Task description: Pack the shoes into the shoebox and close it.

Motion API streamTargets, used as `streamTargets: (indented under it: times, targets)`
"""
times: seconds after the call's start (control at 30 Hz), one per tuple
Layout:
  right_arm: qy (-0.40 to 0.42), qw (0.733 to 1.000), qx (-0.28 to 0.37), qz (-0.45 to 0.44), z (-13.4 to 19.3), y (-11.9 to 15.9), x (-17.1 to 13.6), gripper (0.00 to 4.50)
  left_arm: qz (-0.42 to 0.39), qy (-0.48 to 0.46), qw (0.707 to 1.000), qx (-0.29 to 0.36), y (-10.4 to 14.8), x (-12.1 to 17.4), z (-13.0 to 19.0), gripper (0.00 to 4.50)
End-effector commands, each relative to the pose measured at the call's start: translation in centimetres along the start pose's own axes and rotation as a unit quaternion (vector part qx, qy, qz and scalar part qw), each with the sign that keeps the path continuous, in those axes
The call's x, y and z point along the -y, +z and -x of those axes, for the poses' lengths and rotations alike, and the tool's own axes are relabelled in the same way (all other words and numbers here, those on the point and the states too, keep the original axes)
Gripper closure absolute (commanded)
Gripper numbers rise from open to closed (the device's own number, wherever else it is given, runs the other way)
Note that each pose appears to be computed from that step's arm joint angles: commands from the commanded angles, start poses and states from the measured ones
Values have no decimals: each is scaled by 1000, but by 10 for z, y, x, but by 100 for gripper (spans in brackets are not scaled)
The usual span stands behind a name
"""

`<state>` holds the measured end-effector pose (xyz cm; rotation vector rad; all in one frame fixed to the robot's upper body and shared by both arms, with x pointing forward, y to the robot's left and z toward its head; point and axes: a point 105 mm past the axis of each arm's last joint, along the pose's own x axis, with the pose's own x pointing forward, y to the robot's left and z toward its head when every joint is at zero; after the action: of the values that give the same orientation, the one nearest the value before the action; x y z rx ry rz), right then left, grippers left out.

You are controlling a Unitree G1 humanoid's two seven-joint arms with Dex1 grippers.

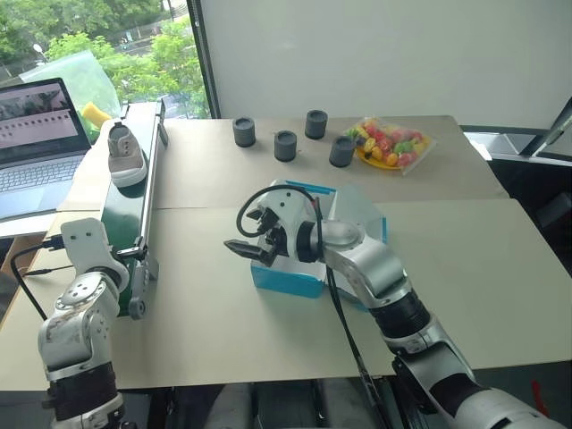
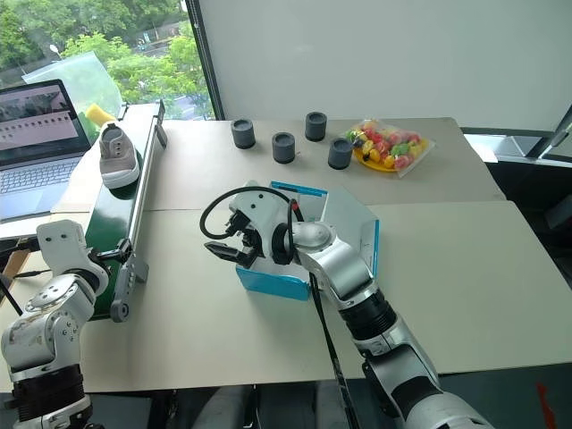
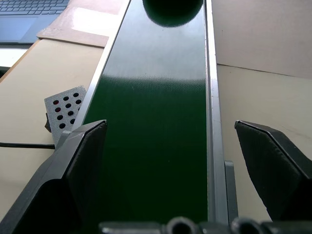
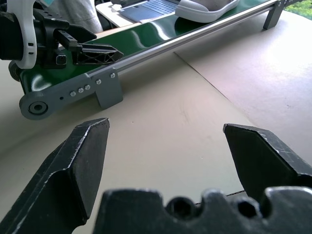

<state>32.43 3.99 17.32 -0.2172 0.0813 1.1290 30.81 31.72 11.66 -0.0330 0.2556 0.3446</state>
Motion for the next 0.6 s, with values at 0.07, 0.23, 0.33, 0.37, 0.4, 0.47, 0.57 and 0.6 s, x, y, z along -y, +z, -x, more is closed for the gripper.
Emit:
streamTargets:
  times: [0.07, 0.23, 0.33, 0.37, 0.4, 0.47, 0.57, 0.6]
  targets:
    - [-4, 1000, 25, 5, 3, 16, 2, 9, -9, 11, 1000, 15, 9, -5, 1, 0]
    - [-9, 1000, 28, 2, 3, 18, 4, 9, -10, 10, 1000, 12, 7, -4, 0, 0]
    - [-11, 999, 30, 0, 3, 19, 4, 9, -11, 8, 1000, 9, 5, -3, -2, 0]
    - [-11, 999, 31, -1, 3, 19, 4, 9, -11, 7, 1000, 9, 5, -2, -2, 0]
    - [-11, 999, 32, -1, 3, 20, 4, 9, -12, 7, 1000, 8, 5, -3, -2, 0]
    - [-9, 999, 35, -4, 3, 21, 3, 9, -13, 8, 1000, 8, 5, -3, -2, 0]
    - [-8, 999, 39, -8, 3, 23, 2, 9, -17, 12, 1000, 6, 4, -5, -3, 0]
    - [-8, 999, 40, -10, 3, 24, 2, 9, -18, 13, 1000, 6, 4, -5, -3, 0]
